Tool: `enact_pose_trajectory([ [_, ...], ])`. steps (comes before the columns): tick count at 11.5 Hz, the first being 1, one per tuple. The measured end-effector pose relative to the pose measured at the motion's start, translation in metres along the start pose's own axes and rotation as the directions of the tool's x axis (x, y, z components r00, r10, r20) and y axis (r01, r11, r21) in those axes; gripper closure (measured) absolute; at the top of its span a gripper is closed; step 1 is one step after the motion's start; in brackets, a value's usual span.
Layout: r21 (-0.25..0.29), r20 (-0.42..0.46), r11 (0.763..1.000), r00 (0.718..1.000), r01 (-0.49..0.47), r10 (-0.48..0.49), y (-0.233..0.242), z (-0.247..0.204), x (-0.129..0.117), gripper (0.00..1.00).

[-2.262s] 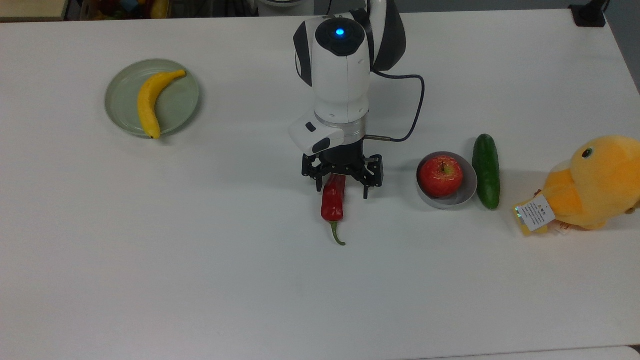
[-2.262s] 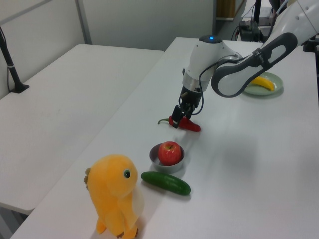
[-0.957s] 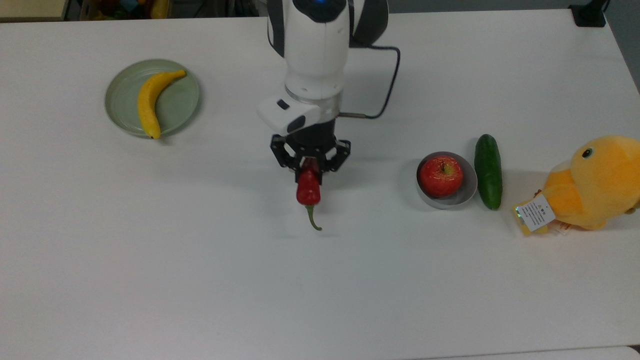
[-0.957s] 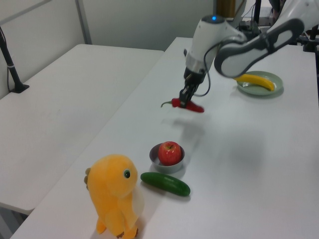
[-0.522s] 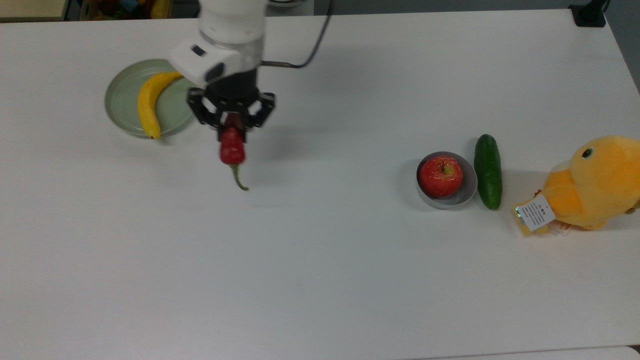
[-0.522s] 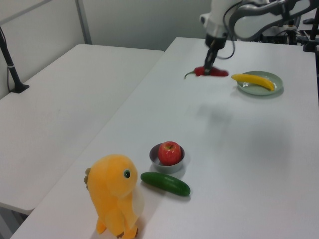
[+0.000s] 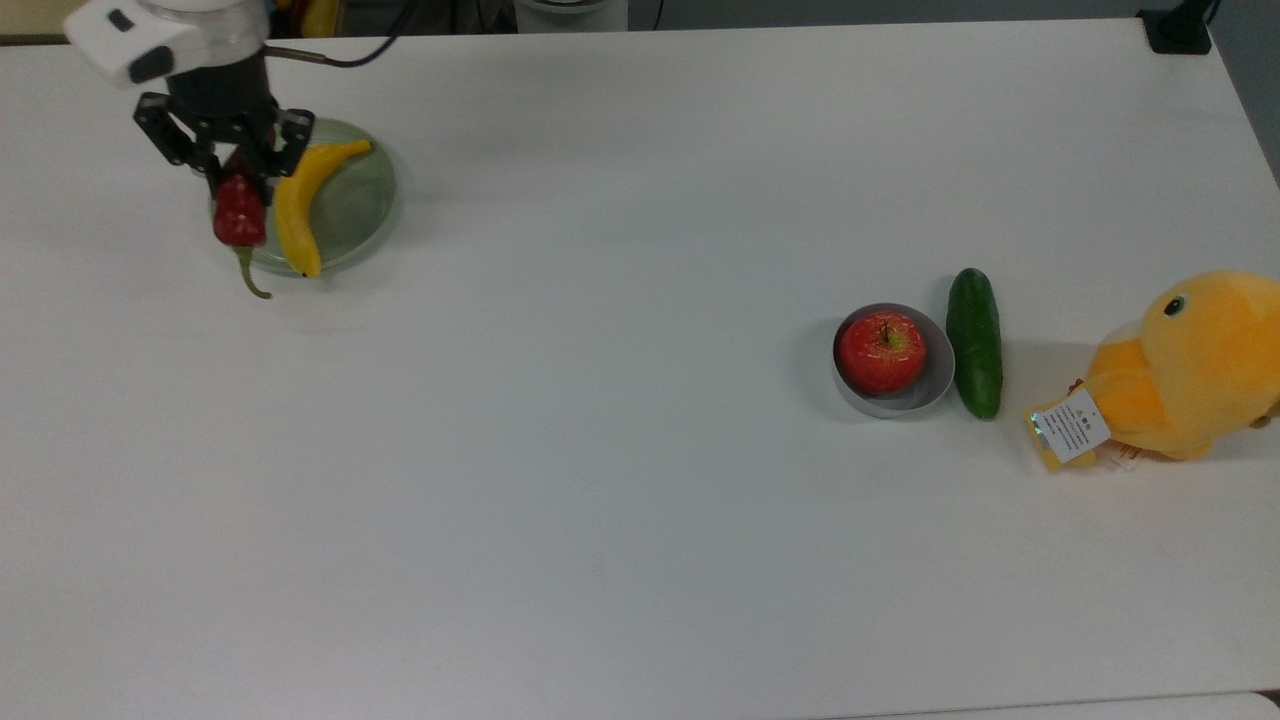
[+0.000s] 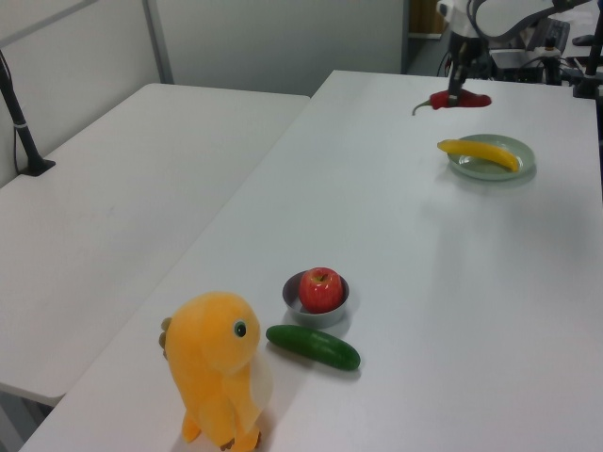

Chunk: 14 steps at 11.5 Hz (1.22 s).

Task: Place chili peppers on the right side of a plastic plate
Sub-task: 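Lower the pepper beside the plate rim and open the gripper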

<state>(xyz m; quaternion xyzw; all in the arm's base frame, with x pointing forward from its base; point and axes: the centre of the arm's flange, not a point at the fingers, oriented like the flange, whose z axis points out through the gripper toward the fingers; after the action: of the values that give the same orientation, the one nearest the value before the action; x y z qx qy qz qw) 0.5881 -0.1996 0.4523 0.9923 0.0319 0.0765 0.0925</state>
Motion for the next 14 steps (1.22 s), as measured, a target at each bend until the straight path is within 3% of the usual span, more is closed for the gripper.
enact_pose_trajectory([
  [5,0.023,0.050,0.999,0.998,-0.044,0.043,0.083,0.033,-0.049,0.60],
  [10,0.007,0.082,0.999,0.995,-0.050,0.049,0.092,0.096,-0.054,0.60],
  [14,0.016,0.098,1.000,0.995,0.004,-0.006,0.095,0.107,-0.058,0.59],
])
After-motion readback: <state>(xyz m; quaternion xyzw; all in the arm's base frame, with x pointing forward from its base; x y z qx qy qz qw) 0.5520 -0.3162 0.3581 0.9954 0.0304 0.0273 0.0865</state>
